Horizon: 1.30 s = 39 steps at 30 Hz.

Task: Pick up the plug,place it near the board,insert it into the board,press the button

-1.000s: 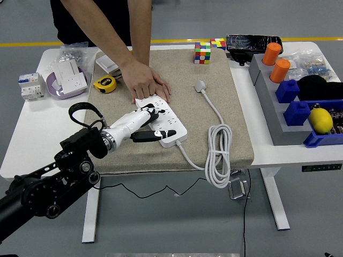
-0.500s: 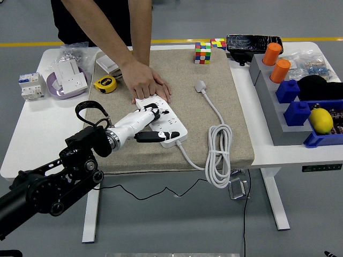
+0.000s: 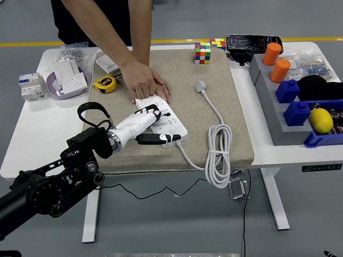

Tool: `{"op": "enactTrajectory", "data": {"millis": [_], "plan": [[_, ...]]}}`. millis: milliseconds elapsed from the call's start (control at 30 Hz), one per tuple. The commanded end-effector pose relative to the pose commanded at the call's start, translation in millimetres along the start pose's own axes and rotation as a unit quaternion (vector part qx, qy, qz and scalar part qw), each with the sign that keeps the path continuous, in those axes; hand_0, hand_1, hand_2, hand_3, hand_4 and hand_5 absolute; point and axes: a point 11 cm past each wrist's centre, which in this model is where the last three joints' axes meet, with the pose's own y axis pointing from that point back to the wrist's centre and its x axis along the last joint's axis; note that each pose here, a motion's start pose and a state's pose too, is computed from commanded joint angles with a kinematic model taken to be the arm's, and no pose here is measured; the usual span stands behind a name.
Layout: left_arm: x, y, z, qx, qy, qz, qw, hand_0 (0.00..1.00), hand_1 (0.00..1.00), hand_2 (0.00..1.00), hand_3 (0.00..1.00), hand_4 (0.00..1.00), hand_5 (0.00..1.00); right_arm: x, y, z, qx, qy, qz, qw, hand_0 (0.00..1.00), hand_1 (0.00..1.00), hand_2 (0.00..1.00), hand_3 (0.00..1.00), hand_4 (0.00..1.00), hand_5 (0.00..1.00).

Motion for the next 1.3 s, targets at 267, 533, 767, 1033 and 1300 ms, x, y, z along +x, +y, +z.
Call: {"op": "enactTrajectory", "data": {"millis": [267, 533, 767, 1033, 1300], "plan": [[7.7, 1.3, 4.3, -0.009, 0.0, 0.016, 1.0, 0.998, 0.998, 0.971, 0.938, 0.998, 0.998, -0.2, 0.1, -0.9, 0.001, -0.001, 0.0, 1.0, 0.869, 0.793, 0.766, 0.776, 0.998, 0.811], [58.1, 21.0, 31.3, -0.061, 0.012, 0.135, 0.989, 0.998, 0.955, 0.9, 0.931, 0.998, 0.976, -0.5, -0.4, 1.9, -0.002, 0.001, 0.0, 1.0, 0.869, 0.793, 0.766, 0.777, 0.998, 0.812], [84.4, 42.3, 50.4, -0.049, -0.021, 0.172, 0.984, 0.615, 0.616, 0.555, 0.934, 0.866, 0.481, 0.2, -0.7, 3.4, -0.003, 0.001, 0.001, 1.0, 0.869, 0.793, 0.766, 0.776, 0.998, 0.812], [70.3, 44.5, 45.7, 0.021, -0.105, 0.108, 0.988, 0.217, 0.14, 0.217, 0.89, 0.639, 0.198, 0.8, -0.5, 2.9, -0.003, 0.001, 0.002, 1.0, 0.868, 0.793, 0.766, 0.776, 0.998, 0.812], [49.3, 47.1, 38.1, 0.081, -0.133, -0.016, 0.988, 0.151, 0.062, 0.167, 0.947, 0.491, 0.17, 2.8, -0.6, 3.4, -0.004, 0.001, 0.003, 1.0, 0.866, 0.792, 0.764, 0.775, 0.998, 0.811]]}}
